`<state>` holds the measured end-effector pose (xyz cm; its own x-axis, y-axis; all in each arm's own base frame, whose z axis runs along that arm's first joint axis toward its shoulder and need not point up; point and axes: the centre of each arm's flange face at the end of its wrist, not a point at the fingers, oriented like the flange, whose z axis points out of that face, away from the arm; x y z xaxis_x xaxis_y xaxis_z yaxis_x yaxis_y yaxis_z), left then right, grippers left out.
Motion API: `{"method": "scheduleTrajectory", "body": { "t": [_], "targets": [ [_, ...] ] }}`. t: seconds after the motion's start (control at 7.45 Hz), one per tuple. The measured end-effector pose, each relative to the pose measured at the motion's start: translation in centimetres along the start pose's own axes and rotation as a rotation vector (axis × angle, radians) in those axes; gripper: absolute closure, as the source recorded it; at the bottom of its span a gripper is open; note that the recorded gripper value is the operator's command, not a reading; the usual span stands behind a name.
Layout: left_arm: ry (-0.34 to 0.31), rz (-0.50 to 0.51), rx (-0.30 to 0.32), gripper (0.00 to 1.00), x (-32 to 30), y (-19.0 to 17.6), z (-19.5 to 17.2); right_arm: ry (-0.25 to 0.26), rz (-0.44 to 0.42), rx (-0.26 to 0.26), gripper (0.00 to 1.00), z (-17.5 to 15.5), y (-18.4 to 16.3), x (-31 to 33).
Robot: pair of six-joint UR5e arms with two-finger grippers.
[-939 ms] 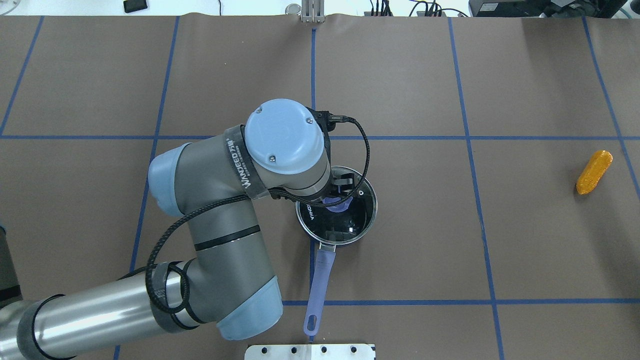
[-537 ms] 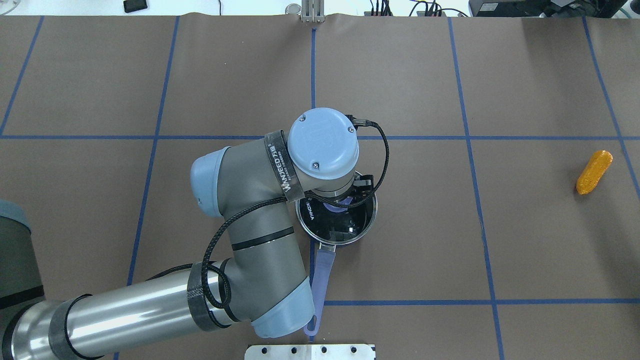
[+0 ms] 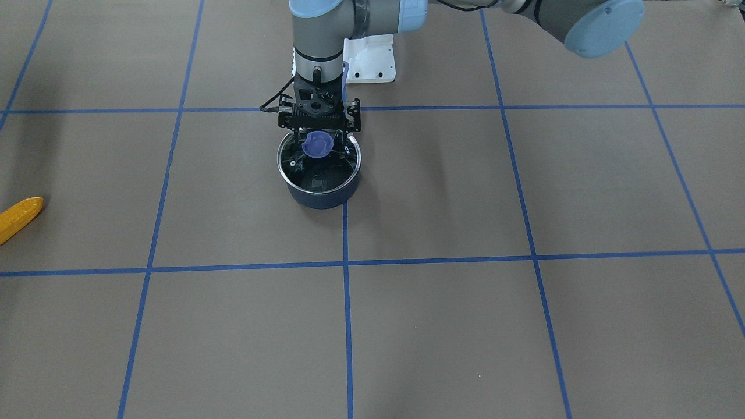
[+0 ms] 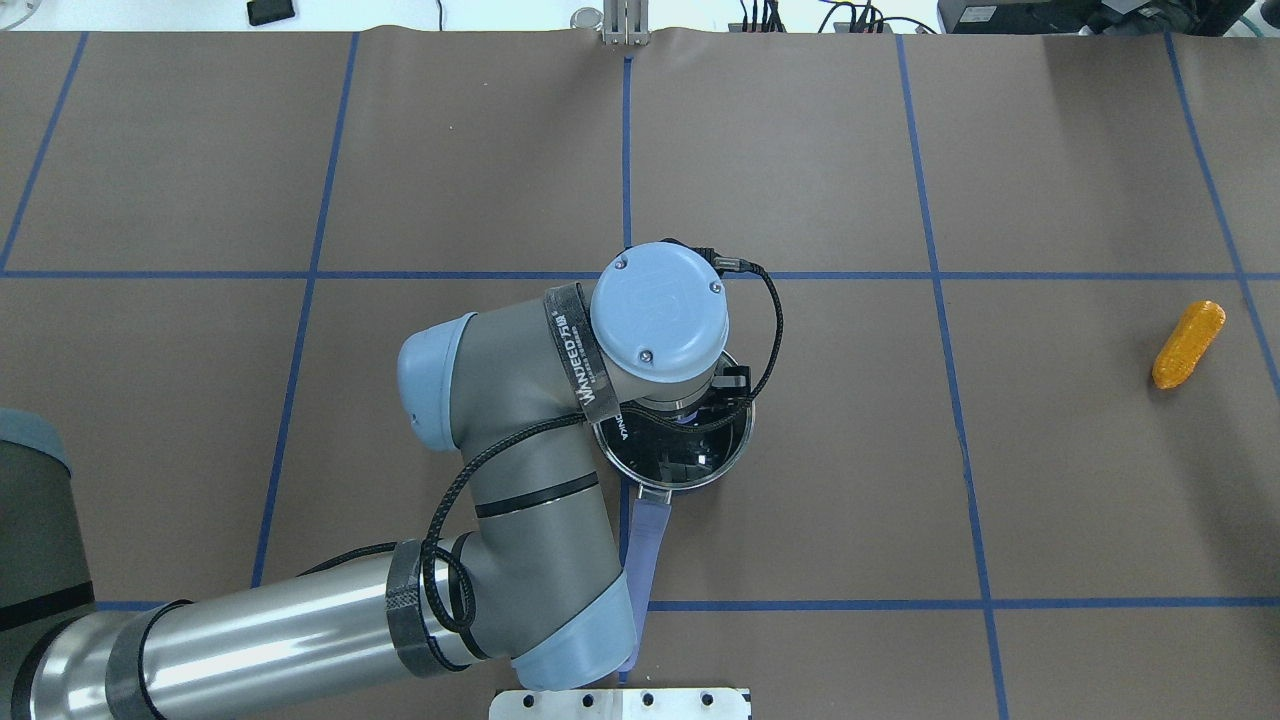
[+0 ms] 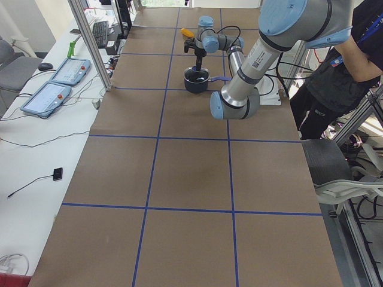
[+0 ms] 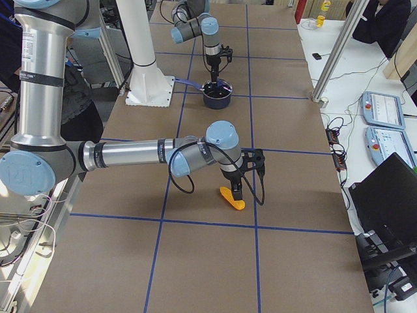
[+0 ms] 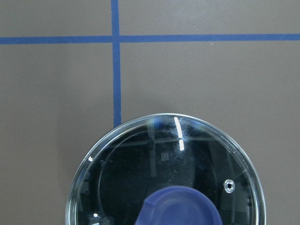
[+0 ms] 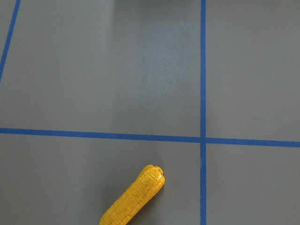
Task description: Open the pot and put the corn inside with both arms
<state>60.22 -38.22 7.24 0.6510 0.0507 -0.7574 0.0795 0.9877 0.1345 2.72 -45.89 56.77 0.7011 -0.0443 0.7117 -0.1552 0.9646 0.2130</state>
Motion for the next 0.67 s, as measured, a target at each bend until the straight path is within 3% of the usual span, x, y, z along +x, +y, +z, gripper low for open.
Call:
{"method": "scheduleTrajectory", "body": {
  "t": [0.67],
  "targets": [
    [0.022, 0.084, 0.015, 0.02, 0.52, -0.09, 0.21, 0.000, 0.001, -0.003, 0.00, 0.09, 0.09, 0.05]
  ]
}}
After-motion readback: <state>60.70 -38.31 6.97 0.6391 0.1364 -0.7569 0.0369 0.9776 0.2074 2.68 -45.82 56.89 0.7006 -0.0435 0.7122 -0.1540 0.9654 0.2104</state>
